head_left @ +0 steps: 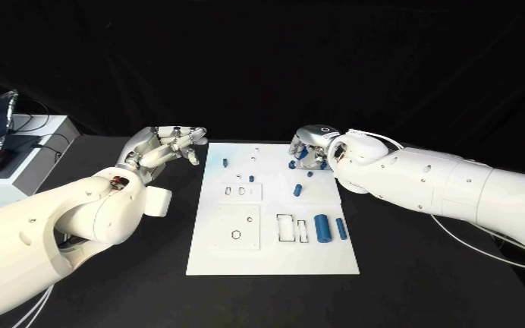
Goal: Assemble the parts on the task board
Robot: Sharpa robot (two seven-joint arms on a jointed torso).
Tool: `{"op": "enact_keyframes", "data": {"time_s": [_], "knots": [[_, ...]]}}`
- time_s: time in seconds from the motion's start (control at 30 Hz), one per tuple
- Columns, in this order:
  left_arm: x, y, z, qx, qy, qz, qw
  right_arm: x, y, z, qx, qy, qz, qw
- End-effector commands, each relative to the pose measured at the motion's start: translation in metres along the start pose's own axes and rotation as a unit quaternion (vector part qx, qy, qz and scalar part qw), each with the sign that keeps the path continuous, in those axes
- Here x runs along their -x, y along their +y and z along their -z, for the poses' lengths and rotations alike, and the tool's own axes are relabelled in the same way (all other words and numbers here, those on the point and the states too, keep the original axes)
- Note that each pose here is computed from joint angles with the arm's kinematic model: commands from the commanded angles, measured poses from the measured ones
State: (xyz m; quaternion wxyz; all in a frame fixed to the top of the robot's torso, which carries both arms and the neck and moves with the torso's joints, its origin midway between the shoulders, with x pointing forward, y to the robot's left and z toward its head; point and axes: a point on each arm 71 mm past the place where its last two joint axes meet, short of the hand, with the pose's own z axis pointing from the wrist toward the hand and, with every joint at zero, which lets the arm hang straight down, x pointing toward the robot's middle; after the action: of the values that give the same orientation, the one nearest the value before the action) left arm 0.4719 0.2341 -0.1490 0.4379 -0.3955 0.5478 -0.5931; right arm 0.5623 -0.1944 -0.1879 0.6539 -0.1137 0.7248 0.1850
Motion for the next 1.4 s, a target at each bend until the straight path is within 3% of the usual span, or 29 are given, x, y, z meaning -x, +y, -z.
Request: {"op": "enact_keyframes", "data": {"time_s": [0.03,0.63,1.4], "knots": [[-0.0026,-0.0022,0.0001,-0.004,0.014,-0.002,1.0,-0.0028,-0.0014,-0.0005,-0.008,0.022,0.042,0.999],[-0.0009,-0.0017,-0.0003,-0.001,0.014,-0.003,1.0,-0.0025,-0.0001,-0.0034,-0.009,0.017,0.063,0.998],[0.0006,0.0,-0.0014,0.003,0.014,-0.003,1.0,-0.0026,0.0025,-0.0039,-0.007,0.013,0.046,0.999]]}}
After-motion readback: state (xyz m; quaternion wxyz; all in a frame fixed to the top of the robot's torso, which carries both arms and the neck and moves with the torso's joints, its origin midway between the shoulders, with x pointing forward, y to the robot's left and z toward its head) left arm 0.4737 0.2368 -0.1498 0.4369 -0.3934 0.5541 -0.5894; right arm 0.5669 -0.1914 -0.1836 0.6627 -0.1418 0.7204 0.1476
